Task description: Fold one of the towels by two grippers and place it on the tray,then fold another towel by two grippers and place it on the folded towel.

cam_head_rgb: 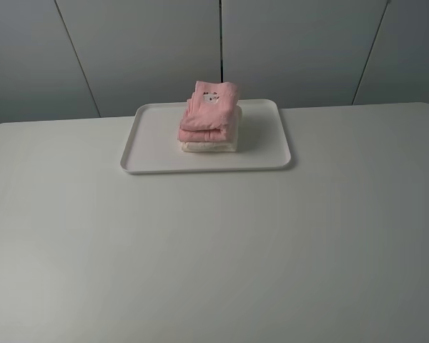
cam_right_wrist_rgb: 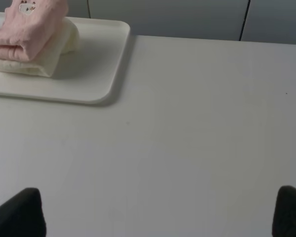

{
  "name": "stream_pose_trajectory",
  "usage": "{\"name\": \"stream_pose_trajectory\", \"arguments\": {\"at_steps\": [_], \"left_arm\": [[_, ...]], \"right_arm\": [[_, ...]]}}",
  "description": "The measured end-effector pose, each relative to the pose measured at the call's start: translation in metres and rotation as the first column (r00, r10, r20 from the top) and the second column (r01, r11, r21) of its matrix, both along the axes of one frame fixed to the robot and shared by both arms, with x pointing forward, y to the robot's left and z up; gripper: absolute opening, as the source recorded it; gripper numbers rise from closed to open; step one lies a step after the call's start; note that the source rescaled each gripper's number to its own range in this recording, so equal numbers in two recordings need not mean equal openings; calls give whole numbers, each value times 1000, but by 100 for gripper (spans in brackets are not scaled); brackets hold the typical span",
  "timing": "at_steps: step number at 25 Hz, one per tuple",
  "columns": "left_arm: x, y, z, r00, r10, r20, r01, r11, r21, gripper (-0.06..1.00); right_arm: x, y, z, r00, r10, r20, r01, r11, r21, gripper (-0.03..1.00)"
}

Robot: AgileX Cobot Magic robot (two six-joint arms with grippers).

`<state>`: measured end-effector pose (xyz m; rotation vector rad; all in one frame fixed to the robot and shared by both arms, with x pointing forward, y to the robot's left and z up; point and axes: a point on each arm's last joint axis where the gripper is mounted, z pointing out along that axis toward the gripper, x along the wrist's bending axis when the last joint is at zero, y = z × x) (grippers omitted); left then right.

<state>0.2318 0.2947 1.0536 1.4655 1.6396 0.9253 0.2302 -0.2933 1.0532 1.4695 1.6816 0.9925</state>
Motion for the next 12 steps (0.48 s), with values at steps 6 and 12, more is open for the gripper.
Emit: {"name": "stream_pose_trajectory", "arguments": {"at_steps": [6,12], "left_arm": [[0,0,0,1000,0,0,0,1000,0,99],[0,0,0,1000,0,0,0,1000,0,99]], "right_arm": [[0,0,0,1000,0,0,0,1000,0,100],[0,0,0,1000,-1,0,1,1000,2,100]]}}
